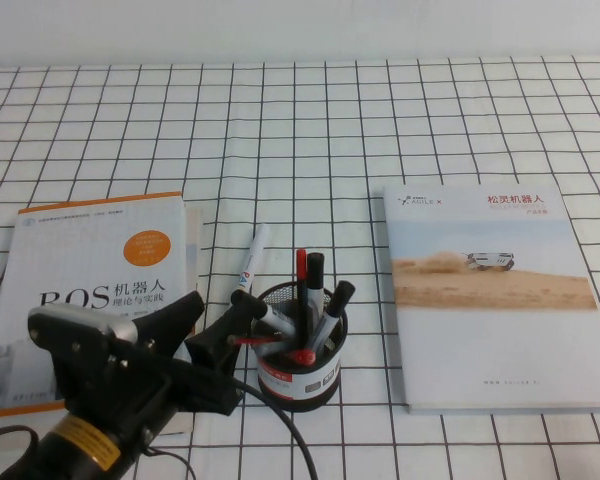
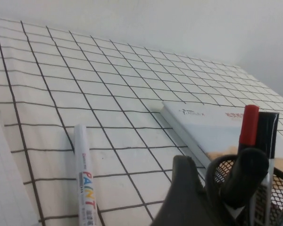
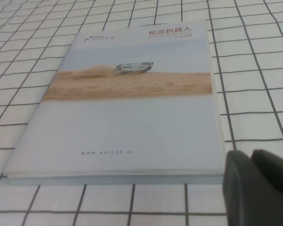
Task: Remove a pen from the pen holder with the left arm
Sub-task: 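Take a marker out of the pen holder and lay it on the table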
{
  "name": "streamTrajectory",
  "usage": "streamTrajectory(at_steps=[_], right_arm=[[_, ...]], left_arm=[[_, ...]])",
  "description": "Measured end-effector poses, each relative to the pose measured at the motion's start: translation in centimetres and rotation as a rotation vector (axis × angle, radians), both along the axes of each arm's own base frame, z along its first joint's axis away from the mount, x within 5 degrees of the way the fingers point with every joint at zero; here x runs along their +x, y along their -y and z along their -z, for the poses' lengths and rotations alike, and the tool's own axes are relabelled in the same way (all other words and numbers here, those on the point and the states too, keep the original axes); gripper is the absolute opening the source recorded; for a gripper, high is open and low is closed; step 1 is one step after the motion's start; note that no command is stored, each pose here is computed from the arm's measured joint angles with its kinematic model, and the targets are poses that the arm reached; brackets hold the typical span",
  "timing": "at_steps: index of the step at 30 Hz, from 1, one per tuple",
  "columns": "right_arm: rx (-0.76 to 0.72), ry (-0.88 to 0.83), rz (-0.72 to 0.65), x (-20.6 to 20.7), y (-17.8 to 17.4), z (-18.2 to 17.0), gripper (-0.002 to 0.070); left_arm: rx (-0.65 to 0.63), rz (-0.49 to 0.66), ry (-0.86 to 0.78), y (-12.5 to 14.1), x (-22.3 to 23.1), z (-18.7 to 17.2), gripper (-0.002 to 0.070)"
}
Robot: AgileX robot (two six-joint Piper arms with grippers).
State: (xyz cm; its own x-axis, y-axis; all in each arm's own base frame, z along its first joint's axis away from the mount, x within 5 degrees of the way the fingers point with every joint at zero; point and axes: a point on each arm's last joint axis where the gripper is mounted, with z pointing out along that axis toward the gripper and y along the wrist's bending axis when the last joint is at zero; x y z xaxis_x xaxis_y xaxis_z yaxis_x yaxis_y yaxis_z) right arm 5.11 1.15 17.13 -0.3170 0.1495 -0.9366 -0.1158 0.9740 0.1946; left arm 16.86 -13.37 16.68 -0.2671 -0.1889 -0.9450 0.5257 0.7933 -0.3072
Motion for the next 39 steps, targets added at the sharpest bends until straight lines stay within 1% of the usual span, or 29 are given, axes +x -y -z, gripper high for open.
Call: streamTrajectory(at_steps=[3, 6, 8, 10, 13, 15, 17, 20, 25, 30, 32, 39], right_arm=[[0.0, 0.0, 0.0, 0.0, 0.0, 0.0, -0.0012], [0.0, 0.0, 0.0, 0.0, 0.0, 0.0, -0.0012], [0.0, 0.0, 0.0, 0.0, 0.0, 0.0, -0.0013], [0.0, 0.0, 0.0, 0.0, 0.0, 0.0, -0.0013], [0.0, 0.0, 0.0, 0.0, 0.0, 0.0, -0.0013], [0.0, 0.0, 0.0, 0.0, 0.0, 0.0, -0.0013], [0.0, 0.0, 0.0, 0.0, 0.0, 0.0, -0.0013], [0.0, 0.0, 0.0, 0.0, 0.0, 0.0, -0.0013], [0.0, 0.0, 0.0, 0.0, 0.0, 0.0, -0.0013], [0.0, 0.0, 0.0, 0.0, 0.0, 0.0, -0.0013], [0.0, 0.0, 0.0, 0.0, 0.0, 0.0, -0.0013], [0.0, 0.0, 0.0, 0.0, 0.0, 0.0, -0.0012]], left_arm=[[-0.011, -0.017, 0.026, -0.2, 0.0, -0.6, 0.0414], [-0.021, -0.066, 0.086, -0.8, 0.0, -1.8, 0.0414], [-0.055, -0.08, 0.131, -1.2, -0.2, -3.0, 0.0414], [-0.086, -0.05, 0.189, -1.3, -0.8, -4.3, 0.0414], [-0.095, 0.064, 0.286, -0.8, -1.9, -5.7, 0.0414], [-0.091, 0.122, 0.316, -0.5, -2.4, -6.1, 0.0414], [-0.064, 0.153, 0.29, -0.3, -2.6, -5.8, 0.0414], [-0.027, 0.153, 0.232, -0.3, -2.5, -5.1, 0.0414], [0.005, 0.133, 0.165, -0.2, -2.0, -3.9, 0.0414], [0.024, 0.083, 0.09, -0.1, -1.2, -2.3, 0.0414], [0.019, 0.061, 0.081, -0.1, -0.9, -2.0, 0.0414], [0.027, 0.049, 0.066, 0.0, -0.5, -1.1, 0.0414]])
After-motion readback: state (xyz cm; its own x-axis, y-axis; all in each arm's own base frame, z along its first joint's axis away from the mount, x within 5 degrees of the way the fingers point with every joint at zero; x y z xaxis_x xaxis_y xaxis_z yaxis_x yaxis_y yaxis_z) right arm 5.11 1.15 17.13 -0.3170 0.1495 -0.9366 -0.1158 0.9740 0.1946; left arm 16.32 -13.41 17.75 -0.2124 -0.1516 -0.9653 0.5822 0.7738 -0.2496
